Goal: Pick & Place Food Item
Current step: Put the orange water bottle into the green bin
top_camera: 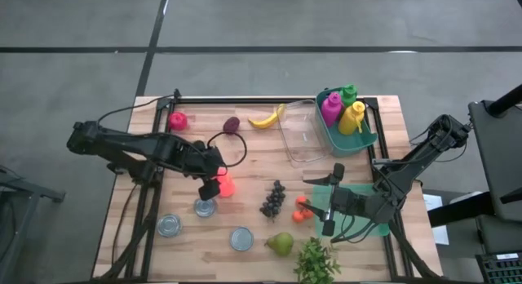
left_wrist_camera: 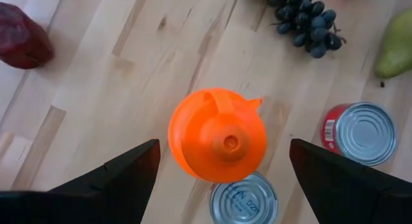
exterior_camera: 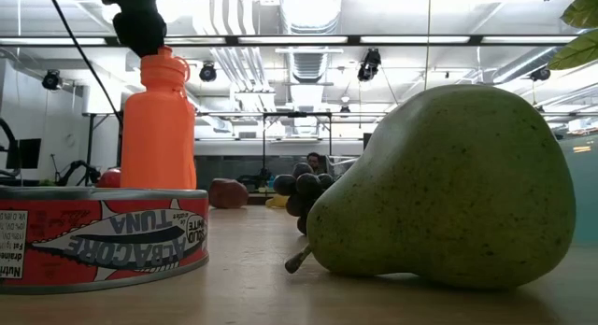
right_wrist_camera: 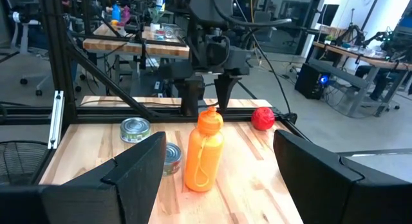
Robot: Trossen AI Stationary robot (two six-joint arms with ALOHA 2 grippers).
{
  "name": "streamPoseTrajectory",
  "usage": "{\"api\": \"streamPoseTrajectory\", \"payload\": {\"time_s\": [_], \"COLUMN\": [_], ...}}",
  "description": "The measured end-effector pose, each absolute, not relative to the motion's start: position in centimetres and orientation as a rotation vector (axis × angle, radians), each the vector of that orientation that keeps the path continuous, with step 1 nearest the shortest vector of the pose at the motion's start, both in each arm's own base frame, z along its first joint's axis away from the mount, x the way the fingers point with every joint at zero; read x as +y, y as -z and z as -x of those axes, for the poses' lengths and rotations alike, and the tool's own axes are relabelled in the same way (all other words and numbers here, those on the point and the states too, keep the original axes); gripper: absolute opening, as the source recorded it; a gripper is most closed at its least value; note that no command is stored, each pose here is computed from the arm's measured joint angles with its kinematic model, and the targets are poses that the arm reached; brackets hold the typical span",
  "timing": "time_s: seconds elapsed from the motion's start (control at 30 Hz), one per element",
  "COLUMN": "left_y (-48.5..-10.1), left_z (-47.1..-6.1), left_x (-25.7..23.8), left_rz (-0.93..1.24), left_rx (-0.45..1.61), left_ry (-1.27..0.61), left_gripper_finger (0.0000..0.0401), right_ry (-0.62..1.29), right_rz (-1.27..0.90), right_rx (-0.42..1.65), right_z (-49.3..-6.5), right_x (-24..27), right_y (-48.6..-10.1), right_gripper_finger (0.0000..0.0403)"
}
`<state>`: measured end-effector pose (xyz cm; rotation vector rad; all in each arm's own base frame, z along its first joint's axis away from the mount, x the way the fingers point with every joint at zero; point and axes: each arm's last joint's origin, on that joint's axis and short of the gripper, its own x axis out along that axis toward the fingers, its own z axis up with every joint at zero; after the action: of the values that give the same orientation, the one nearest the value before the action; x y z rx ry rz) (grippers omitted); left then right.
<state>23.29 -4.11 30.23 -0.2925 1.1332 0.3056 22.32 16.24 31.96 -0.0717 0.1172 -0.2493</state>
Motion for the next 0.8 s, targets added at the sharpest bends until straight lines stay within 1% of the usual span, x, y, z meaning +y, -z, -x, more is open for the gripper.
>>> {"api": "streamPoseTrajectory", "payload": {"time_s": [0.8], "left_y": [-27.6], "left_z": [-23.5], "left_x": [-4.1], "left_rz": [0.274], "left_rx": [1.134], "left_ry": [-0.294], "left_gripper_finger": [0.0351], "right_ry": [0.249], "right_rz": [0.072], "right_rx": [0.117], "right_z": [-22.3], "right_x": [16.2], "right_y": [-32.0], "right_gripper_finger": [0.0285]}}
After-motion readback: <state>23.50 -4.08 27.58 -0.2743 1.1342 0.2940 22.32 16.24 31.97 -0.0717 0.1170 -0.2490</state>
